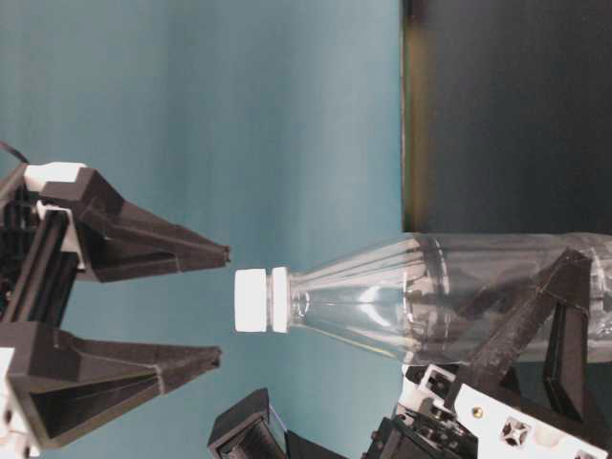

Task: Open the bottle cap by holding the bottle with the left arm and twisting the cap with the right arm.
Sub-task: 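Align the open right gripper around the white cap, then close the right gripper on the white cap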

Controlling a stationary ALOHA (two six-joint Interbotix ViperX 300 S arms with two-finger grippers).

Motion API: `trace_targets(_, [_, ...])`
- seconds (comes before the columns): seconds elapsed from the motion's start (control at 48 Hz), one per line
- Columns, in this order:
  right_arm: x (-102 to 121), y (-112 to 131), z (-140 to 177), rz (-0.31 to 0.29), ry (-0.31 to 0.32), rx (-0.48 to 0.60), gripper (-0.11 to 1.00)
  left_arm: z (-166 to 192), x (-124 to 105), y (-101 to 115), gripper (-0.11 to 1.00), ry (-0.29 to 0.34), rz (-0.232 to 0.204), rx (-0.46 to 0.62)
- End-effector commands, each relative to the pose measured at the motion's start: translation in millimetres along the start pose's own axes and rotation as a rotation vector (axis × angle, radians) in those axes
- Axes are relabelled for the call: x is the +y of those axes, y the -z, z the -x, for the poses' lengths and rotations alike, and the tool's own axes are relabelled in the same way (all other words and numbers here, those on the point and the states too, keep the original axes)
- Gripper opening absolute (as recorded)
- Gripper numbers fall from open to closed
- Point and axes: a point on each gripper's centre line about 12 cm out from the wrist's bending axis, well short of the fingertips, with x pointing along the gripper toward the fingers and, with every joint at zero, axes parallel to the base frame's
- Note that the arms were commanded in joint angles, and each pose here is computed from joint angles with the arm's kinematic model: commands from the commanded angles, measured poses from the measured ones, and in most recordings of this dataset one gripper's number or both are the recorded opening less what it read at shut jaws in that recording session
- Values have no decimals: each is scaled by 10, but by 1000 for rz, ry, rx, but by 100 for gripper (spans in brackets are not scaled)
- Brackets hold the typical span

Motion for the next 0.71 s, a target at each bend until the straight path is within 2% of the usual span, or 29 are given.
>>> trace_targets(0.0, [-4, -12, -40, -8, 1, -1, 82, -7, -16, -29, 82, 6, -4, -10])
trace_targets(0.375, [-64, 1, -227, 7, 6, 3, 68, -4, -27, -21, 82, 9, 0, -7])
trace_targets(0.458, [-74, 8, -236, 9, 8, 3, 58, -4, -33, -22, 82, 10, -4, -8])
trace_targets(0.562, [-84, 8, -232, 24, 10, 5, 37, -5, -32, -16, 82, 10, -8, -7])
trace_targets(0.687, [-87, 3, -226, 76, 10, 7, 36, -4, -27, -21, 82, 9, -9, -7])
